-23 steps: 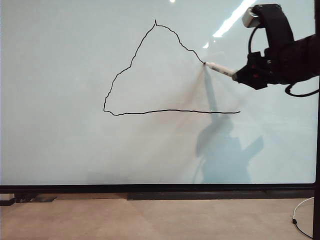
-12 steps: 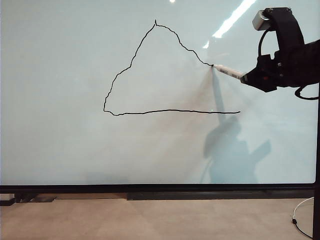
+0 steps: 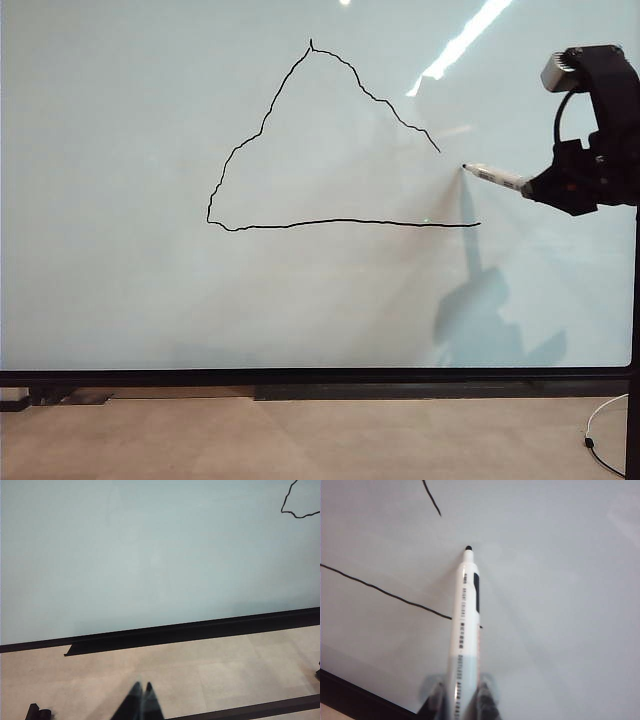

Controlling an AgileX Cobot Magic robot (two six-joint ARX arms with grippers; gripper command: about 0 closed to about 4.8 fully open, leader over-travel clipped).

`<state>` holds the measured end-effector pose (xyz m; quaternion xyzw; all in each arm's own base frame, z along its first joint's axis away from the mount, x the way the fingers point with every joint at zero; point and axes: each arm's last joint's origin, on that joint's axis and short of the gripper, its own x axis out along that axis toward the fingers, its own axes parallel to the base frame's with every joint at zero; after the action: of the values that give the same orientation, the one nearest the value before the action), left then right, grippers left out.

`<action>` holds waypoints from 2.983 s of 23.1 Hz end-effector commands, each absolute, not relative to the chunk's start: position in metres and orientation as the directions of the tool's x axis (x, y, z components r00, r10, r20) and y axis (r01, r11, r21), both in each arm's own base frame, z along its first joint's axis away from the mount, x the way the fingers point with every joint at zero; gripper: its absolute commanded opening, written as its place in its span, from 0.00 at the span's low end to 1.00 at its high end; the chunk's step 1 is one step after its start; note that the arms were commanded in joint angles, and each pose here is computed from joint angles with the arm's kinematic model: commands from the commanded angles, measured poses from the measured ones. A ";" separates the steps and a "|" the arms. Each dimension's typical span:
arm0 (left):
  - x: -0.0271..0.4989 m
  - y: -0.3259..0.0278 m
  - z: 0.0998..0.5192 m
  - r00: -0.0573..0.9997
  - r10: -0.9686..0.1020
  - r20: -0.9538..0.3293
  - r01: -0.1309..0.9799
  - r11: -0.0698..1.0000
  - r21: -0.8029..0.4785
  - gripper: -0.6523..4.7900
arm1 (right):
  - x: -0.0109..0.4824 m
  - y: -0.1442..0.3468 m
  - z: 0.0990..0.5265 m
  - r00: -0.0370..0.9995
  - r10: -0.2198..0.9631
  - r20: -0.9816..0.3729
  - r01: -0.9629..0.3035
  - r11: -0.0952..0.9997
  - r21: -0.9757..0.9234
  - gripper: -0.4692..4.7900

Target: Pick up the pen on the shelf to the right of the whiteboard and draw a triangle.

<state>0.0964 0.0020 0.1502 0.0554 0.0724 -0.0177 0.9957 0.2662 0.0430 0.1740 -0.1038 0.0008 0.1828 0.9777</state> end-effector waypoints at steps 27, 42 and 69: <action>0.096 0.002 0.152 0.990 -0.031 -0.134 0.045 0.993 0.109 0.11 | 0.263 0.017 0.139 0.940 0.322 -0.109 -0.336 0.930 -0.152 0.08; 0.096 0.002 0.152 0.990 -0.031 -0.134 0.045 0.993 0.109 0.11 | 0.170 0.003 0.151 0.976 0.212 0.059 -0.206 0.975 -0.084 0.08; 0.096 0.002 0.152 0.991 -0.030 -0.134 0.045 0.993 0.109 0.11 | 0.138 -0.042 0.175 0.961 0.223 0.165 -0.202 0.970 -0.133 0.08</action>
<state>0.0964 0.0020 0.1502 0.0554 0.0724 -0.0177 0.9957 0.1405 -0.0431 0.1751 -0.0661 -0.0899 0.1031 0.9884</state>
